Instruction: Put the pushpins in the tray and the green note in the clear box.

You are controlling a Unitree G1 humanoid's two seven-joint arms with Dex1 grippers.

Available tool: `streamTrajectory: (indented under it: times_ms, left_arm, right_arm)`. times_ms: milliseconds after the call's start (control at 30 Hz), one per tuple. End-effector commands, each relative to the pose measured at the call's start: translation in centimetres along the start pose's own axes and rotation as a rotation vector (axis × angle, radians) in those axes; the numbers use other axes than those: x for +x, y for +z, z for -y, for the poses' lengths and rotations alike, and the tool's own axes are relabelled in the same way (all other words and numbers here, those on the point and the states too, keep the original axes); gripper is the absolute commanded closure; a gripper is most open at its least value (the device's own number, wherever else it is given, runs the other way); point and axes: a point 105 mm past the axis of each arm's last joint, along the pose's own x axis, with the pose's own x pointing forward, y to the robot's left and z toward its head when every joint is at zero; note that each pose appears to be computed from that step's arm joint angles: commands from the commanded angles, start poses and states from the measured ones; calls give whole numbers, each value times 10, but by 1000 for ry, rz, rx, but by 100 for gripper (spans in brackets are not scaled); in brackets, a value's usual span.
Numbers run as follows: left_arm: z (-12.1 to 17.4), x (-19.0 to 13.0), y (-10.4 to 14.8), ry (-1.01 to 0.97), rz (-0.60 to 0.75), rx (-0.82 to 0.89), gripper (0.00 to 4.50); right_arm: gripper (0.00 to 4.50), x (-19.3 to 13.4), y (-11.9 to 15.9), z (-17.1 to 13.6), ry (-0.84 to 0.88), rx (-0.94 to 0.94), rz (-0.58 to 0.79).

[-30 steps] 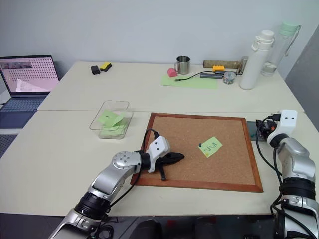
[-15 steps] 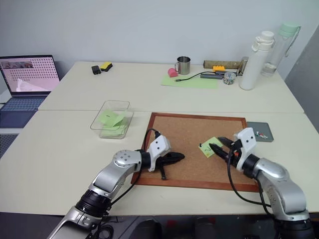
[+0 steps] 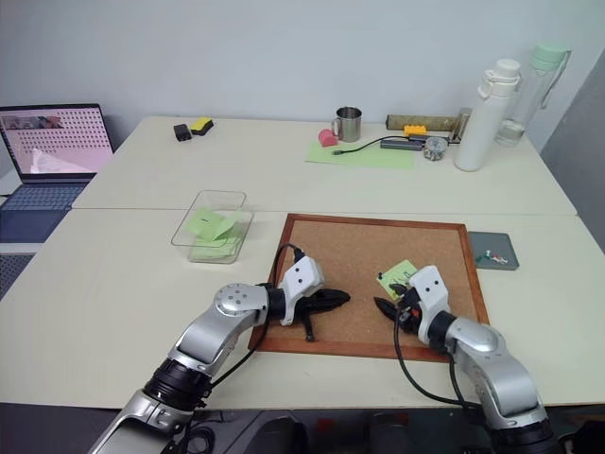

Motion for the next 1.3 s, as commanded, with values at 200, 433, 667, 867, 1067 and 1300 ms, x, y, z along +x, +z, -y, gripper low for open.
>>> streamTrajectory:
  times_ms: [200,433,667,867,1067,1300]
  left_arm:
    - [3,-2,-25,-5,-93,-67,450]
    - [3,-1,-24,-10,-91,-69,450]
    - [4,0,-24,-13,-92,-72,450]
    - [4,-1,-26,-17,-100,-75,450]
    - [5,-1,-27,-23,-102,-77,450]
    - [6,-2,-28,-27,-105,-75,450]
  right_arm:
    - [281,-3,7,6,-38,0,43]
    - [414,-3,12,9,-52,-5,62]
    - [442,-7,31,6,-32,-13,132]
    - [442,-15,53,-5,30,23,208]
    - [442,-22,66,9,-18,54,246]
    - [442,-40,72,77,-316,38,246]
